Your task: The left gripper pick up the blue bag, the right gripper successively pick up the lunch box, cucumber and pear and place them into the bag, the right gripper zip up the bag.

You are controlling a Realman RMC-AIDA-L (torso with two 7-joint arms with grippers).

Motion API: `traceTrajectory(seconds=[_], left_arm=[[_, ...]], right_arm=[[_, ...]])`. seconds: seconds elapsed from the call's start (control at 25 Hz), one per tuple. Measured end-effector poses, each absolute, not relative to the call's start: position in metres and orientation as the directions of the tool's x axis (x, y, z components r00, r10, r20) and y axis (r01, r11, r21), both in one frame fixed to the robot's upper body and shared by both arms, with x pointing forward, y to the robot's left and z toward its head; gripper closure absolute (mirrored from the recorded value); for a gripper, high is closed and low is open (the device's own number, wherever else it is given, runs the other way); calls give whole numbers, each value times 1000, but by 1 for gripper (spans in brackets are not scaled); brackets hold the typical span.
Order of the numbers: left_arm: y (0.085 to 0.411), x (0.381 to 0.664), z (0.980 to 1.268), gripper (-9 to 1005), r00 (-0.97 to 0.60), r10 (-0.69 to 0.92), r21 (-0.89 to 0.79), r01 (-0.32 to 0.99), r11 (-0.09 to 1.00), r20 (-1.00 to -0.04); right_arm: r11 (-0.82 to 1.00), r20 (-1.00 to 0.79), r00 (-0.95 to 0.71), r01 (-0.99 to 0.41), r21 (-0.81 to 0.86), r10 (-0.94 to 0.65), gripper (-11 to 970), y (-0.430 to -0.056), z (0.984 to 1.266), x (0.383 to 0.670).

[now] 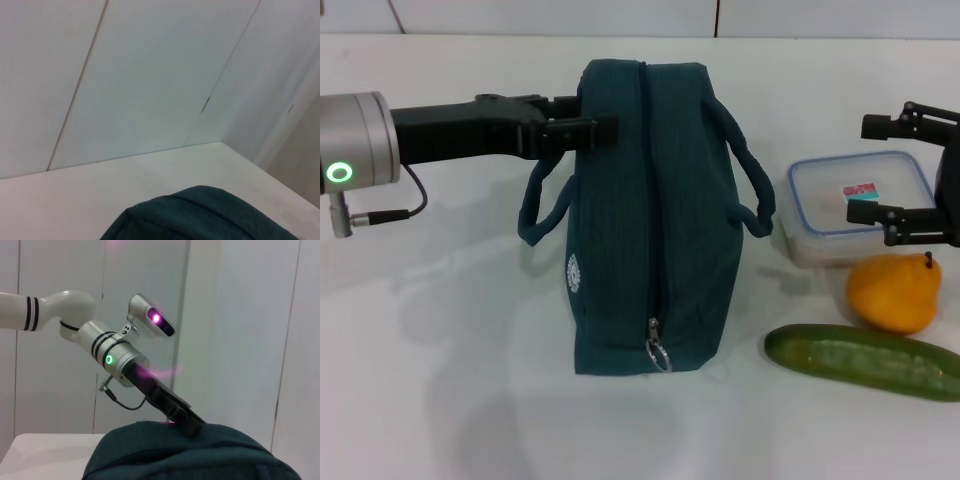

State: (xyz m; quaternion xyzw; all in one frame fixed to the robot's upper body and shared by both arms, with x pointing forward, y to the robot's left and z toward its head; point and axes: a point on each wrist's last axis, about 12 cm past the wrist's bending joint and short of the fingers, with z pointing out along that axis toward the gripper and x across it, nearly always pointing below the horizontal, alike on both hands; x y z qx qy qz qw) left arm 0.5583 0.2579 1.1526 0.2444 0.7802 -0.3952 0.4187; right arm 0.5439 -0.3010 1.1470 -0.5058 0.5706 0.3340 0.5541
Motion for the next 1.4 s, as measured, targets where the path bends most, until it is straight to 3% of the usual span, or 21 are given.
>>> traceTrajectory(seconds=[0.4,0.64,1.0,1.28,1.4], left_arm=[[257,558,1150,329,-535,60,-419,723,550,-843],[259,559,1148,566,-547,32,-442,707,552,-836],[258,566,1155,749,-513,25,-420,729,541,-858],[247,575,1158,942,-480,63,-384,768,513,-875],[241,579,1157,945,-467,82,-371,786,495,-880]], right_arm=[[265,-972,123,-948,-175,-203,105,-301,1144,541],[274,-975,111,-948,-162,-193,104,-300,1140,540],[368,-988,58,-924,-108,-146,105,-298,1124,537],[589,-998,-27,-806,59,64,104,-303,1099,541],[688,-974,-77,-697,204,211,105,-308,1085,542]])
